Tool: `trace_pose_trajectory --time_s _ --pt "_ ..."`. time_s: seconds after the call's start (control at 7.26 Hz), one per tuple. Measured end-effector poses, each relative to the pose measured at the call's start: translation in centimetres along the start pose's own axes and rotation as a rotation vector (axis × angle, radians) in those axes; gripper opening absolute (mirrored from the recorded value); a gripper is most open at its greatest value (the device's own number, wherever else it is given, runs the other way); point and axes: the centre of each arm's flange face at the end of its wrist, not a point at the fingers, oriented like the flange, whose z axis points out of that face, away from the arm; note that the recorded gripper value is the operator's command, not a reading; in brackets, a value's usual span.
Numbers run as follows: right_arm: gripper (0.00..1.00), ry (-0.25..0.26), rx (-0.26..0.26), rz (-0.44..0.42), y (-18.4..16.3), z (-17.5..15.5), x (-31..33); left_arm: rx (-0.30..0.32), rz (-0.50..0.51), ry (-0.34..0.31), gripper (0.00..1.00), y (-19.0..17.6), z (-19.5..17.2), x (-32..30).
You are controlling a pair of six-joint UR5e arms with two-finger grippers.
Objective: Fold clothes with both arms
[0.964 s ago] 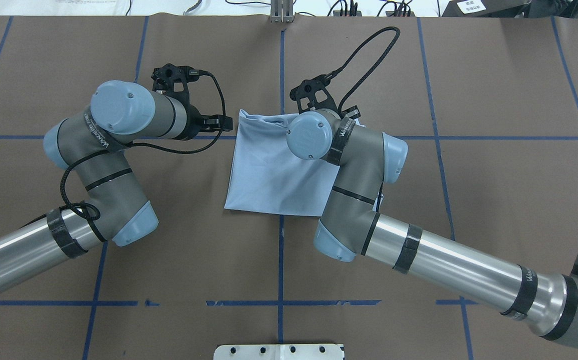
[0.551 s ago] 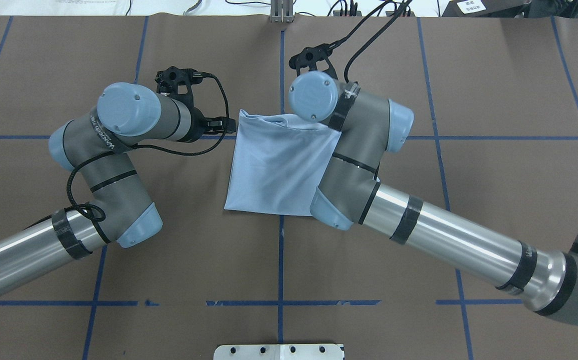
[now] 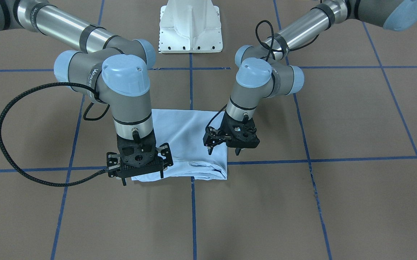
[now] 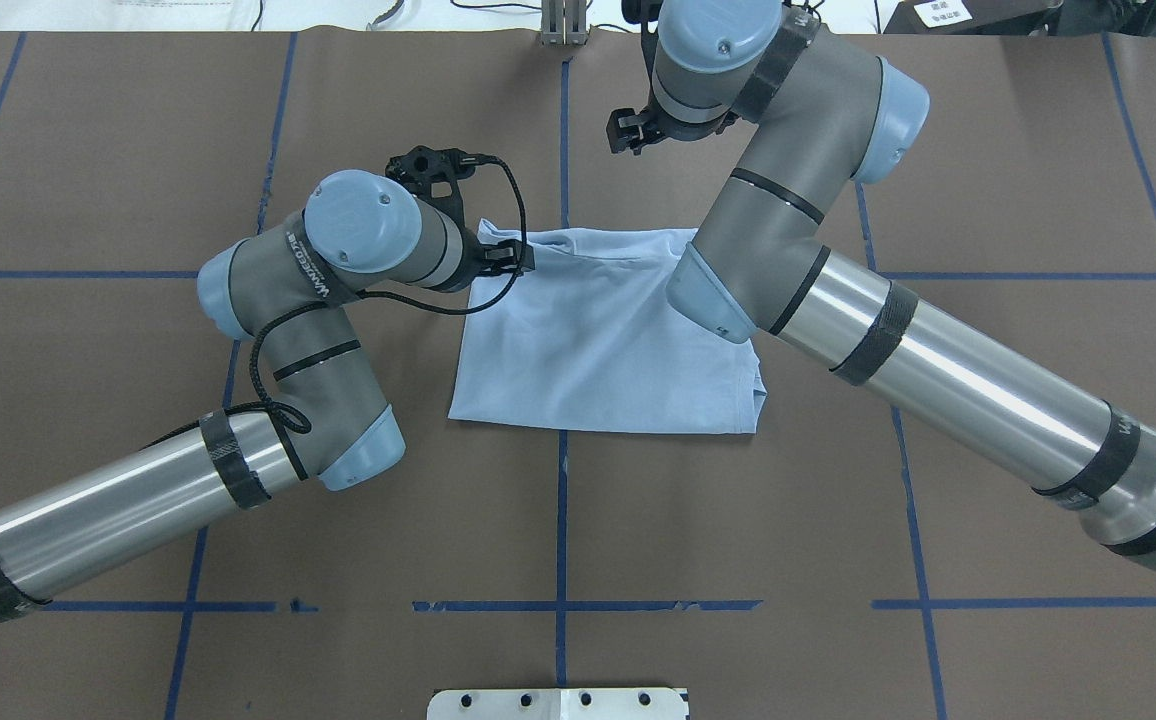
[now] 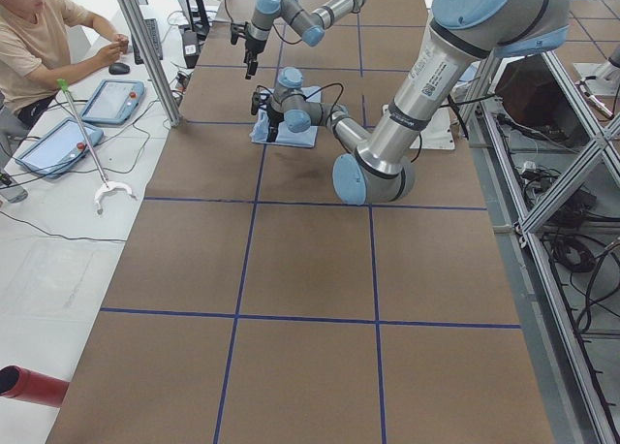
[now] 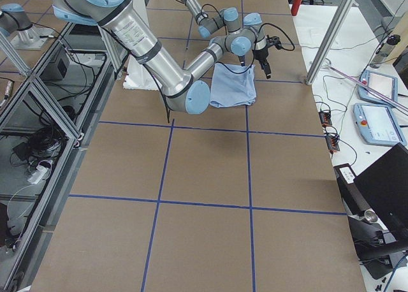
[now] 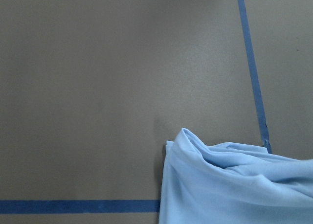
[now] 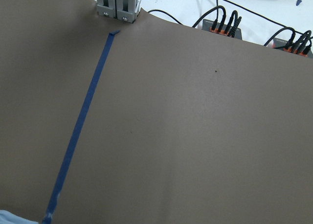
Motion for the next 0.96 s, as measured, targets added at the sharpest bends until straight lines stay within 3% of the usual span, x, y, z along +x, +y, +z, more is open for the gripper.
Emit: trace_pose_trajectory --time_s 0.14,0.55,0.96 --pt "1.00 -0.004 -0.002 0.001 0.0 -0.1 0.2 -0.006 -0.003 0.004 0.43 0.4 0.3 0.9" --pt "1.00 -0.005 -0.003 0.002 0.1 0.1 0.5 0.022 -0.099 0.070 0.43 -0.8 -0.7 1.7" --pt "1.00 -0.008 0.000 0.000 0.1 0.1 0.4 0.059 -0.136 0.070 0.46 -3.7 -1.6 0.5"
